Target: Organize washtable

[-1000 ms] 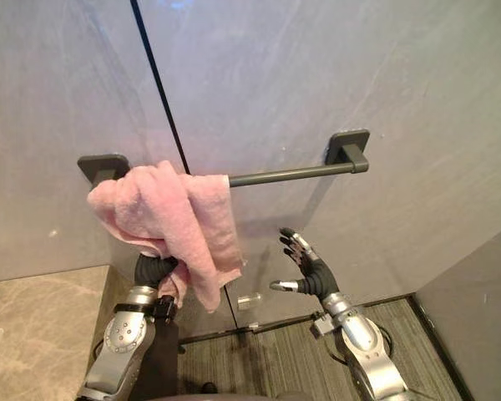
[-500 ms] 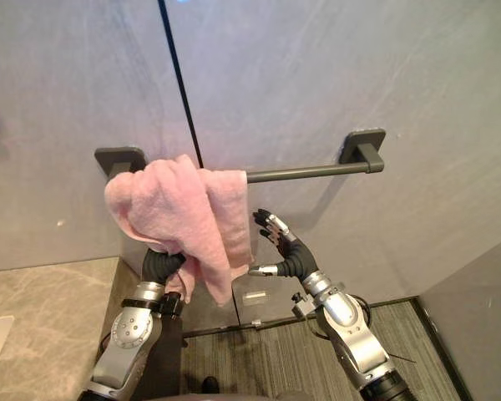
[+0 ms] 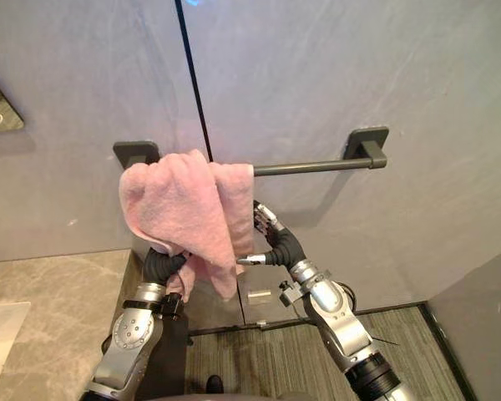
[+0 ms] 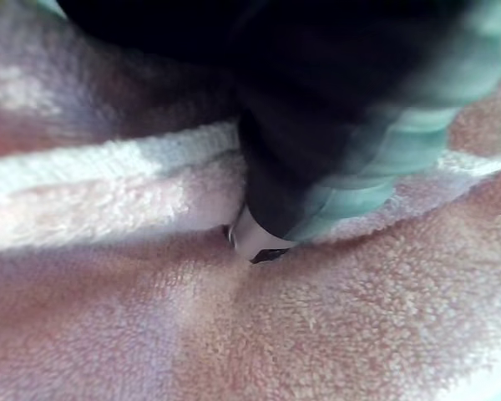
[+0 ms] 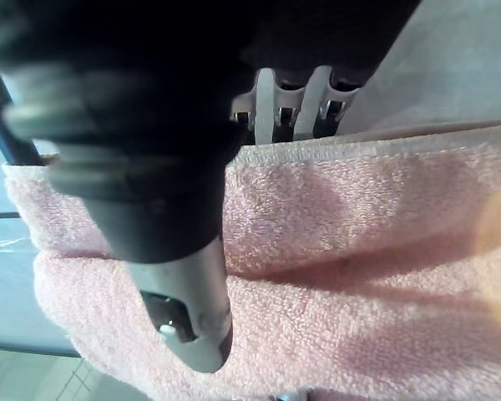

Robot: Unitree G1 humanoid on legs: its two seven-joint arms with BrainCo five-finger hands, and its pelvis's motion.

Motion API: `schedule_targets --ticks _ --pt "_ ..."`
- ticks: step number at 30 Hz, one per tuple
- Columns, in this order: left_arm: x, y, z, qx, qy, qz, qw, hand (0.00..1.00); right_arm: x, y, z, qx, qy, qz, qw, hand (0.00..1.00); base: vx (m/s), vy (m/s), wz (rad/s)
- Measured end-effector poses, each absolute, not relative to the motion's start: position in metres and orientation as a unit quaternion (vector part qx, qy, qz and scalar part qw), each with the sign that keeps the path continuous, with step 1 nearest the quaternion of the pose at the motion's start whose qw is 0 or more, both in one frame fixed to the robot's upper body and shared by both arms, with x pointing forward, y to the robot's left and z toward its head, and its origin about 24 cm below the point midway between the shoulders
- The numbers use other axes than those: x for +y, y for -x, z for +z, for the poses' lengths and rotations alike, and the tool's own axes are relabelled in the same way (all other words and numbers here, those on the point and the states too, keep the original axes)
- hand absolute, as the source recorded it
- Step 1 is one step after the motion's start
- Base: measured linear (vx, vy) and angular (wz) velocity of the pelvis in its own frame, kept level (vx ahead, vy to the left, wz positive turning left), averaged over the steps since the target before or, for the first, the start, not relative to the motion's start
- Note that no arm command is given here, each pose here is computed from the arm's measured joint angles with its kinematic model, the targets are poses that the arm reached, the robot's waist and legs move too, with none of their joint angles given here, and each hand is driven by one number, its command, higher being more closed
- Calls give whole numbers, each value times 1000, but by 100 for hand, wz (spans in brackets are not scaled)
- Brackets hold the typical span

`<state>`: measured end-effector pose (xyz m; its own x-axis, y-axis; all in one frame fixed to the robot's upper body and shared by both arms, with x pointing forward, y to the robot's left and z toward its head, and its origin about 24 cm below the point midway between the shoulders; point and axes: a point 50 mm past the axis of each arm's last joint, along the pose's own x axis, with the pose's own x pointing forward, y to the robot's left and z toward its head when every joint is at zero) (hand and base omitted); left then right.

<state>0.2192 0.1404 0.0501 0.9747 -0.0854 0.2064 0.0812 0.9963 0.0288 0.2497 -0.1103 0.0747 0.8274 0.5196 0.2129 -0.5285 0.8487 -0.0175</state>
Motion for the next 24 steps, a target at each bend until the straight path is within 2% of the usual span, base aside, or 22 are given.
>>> schedule_targets --ticks 15,24 --pt "139 -219 50 -105 -4 -41 994 100 -91 -265 85 -126 -29 283 950 100 -3 -4 1" --pt "139 -219 50 -105 -4 -43 994 100 -94 -267 87 -131 -28 269 954 100 0 0 0"
